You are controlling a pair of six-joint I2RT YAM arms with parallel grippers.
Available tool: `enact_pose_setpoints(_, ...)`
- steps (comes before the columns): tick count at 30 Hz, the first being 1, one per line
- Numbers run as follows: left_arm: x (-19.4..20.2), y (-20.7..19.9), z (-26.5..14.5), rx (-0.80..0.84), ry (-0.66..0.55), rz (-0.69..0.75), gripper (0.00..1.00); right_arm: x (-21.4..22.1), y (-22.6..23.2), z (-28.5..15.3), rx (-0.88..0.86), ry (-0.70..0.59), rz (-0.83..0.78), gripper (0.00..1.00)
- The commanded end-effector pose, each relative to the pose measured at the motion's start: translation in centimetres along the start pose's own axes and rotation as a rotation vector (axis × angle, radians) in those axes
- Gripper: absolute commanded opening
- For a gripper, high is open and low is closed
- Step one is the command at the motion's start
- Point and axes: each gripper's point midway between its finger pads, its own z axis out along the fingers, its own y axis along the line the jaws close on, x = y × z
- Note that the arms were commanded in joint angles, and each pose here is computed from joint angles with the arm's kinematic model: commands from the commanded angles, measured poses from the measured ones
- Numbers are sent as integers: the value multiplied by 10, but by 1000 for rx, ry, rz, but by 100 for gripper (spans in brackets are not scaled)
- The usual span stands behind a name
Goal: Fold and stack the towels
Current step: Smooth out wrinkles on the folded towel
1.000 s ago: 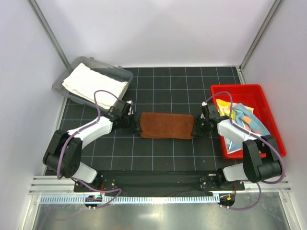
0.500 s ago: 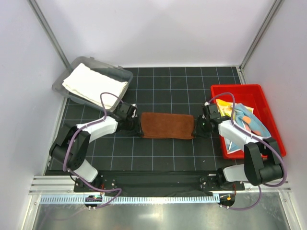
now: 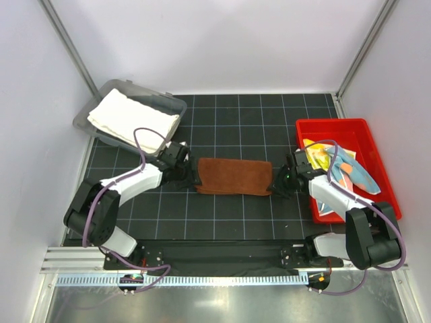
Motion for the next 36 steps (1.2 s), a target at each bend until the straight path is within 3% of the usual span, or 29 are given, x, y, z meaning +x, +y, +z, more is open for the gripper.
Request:
enact_pose_setpoints(1,-13,-8,3,5,-33,-27,54,-8,12,2,-49,-34,58,39)
enact_pose_setpoints(8,-10,-6,19,-14,-5,-42,44,-13,8,0,-34,-72,50,15)
enact_pose_setpoints(13,-12,-6,22,-20,-9,-50,39,-16,7,-4,-24,-83,33,10)
enact_pose_setpoints(17,-15,-9,20,-12,-14,-49,15,-14,6,-1,-21,-75,32,4)
enact_pose_setpoints(21,-18,-7,10,-47,-6,-51,0,-21,11,-5,-17,-81,15,1)
enact_pose_setpoints(27,-18,-19,-15,-7,-3,-51,0,-37,0,-18,96,-124,-45,1)
enact_pose_setpoints(36,32,-5,9,48,50,-82,0,-22,-35,5,185,-110,-75,1)
